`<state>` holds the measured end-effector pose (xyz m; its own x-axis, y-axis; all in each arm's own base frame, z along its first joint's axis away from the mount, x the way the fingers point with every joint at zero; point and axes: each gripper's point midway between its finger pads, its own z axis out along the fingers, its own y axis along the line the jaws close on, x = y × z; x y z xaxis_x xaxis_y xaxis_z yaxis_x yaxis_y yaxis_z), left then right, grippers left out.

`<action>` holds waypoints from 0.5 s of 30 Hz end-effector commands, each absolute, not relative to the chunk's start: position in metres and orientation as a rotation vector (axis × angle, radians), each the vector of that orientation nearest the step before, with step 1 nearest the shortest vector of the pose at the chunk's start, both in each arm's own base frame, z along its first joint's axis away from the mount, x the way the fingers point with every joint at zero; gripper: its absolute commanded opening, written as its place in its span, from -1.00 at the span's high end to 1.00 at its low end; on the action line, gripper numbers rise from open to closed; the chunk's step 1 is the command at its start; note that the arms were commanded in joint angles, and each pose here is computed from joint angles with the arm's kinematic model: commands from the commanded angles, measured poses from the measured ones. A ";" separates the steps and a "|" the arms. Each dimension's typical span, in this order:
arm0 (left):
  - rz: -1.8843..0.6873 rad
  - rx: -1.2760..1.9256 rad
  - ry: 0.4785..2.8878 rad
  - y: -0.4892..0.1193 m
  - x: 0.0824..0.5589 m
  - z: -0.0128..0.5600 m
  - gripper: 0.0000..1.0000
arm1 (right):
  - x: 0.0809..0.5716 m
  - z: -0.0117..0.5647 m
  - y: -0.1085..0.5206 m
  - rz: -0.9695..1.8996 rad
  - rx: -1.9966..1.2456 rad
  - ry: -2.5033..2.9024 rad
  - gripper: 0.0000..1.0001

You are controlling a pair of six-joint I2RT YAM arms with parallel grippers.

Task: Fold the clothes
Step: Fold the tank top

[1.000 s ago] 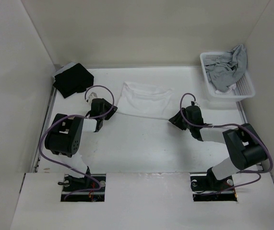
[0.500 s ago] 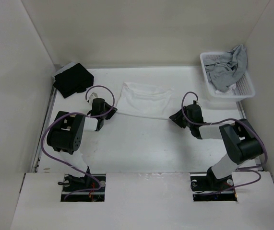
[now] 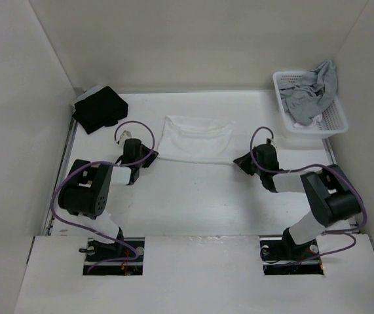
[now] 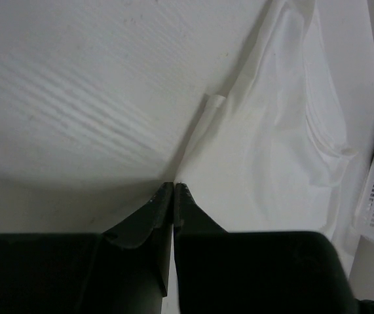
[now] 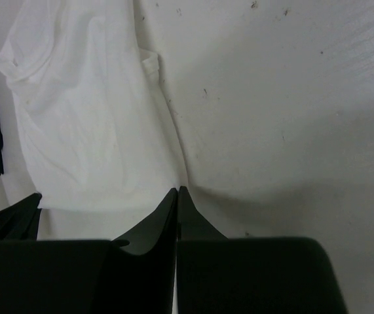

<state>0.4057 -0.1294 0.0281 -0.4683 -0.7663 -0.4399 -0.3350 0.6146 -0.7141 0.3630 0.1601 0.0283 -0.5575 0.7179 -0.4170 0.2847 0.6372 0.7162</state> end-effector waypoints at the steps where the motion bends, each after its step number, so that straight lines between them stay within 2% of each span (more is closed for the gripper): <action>1: -0.779 -0.818 1.918 -0.130 0.392 0.085 1.00 | 0.362 0.078 0.155 0.806 0.699 1.998 0.99; 5: -0.838 -0.758 1.818 -0.123 0.349 0.147 1.00 | 0.316 0.119 0.149 0.772 0.569 1.981 0.98; 11: -0.872 -0.629 1.718 -0.108 0.264 0.246 1.00 | 0.222 0.193 0.133 0.769 0.445 1.922 0.97; 15: -0.902 -0.569 1.754 -0.115 0.233 0.269 0.98 | 0.188 0.224 0.124 0.775 0.427 1.926 0.95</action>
<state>0.2485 -0.1150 0.3091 -0.2315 -0.7979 -0.5565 0.1812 0.5267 -0.8305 0.2066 0.1478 0.2610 -0.3936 0.6682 -0.6313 -0.1918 0.6119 0.7673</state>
